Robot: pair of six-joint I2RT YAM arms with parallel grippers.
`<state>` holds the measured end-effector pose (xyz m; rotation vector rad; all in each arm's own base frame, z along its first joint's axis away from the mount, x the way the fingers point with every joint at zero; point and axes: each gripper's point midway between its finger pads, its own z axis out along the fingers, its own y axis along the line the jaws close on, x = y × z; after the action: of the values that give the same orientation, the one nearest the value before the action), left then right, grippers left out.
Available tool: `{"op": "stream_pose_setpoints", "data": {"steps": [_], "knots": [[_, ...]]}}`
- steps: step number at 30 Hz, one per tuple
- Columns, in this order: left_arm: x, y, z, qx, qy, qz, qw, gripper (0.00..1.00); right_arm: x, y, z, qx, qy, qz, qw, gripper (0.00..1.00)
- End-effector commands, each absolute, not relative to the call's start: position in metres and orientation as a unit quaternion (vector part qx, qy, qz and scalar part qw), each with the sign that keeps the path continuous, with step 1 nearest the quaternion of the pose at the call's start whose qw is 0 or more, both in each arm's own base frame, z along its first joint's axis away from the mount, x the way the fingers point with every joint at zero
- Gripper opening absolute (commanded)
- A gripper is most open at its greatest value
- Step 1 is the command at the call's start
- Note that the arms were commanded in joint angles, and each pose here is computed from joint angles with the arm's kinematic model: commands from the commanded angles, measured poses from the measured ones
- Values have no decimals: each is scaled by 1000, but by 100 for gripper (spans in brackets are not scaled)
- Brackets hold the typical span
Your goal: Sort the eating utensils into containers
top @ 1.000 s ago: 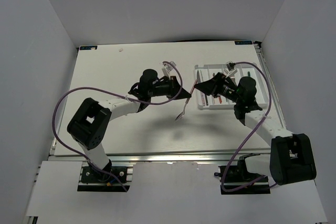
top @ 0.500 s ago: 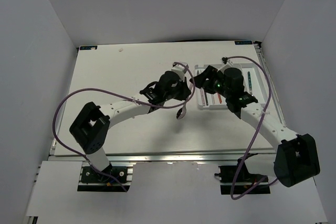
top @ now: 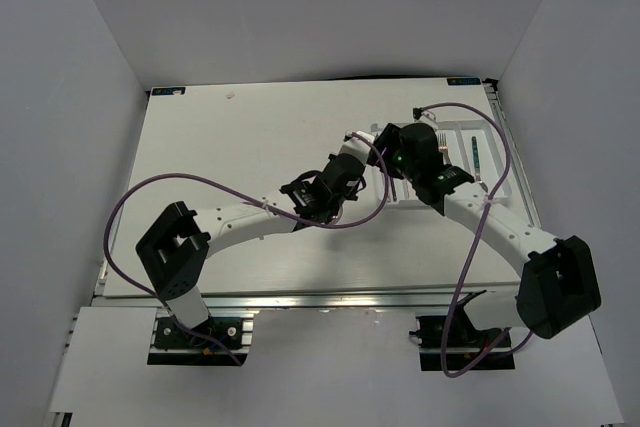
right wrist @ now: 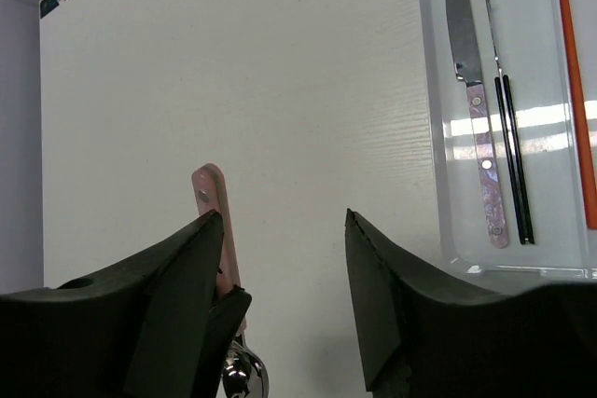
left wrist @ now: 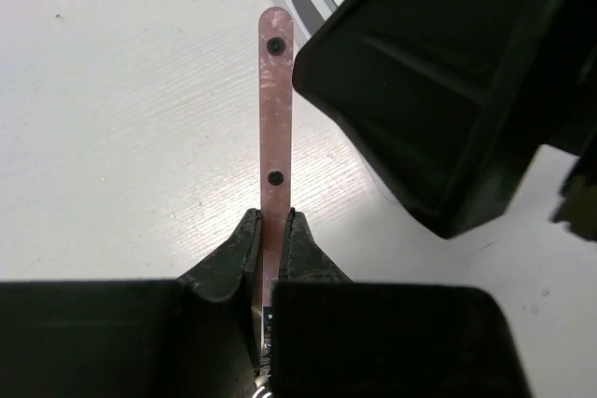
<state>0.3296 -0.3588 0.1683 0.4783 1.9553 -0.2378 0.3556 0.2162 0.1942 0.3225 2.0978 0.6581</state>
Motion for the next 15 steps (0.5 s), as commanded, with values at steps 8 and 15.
{"op": "stream_pose_setpoints", "data": {"steps": [8,15], "knots": [[328,-368,210,194,789,-125,570,0,363,228,215,155,812,310,469,58],[328,-366,215,176,787,-137,575,0,350,208,230,201,768,339,505,57]]}}
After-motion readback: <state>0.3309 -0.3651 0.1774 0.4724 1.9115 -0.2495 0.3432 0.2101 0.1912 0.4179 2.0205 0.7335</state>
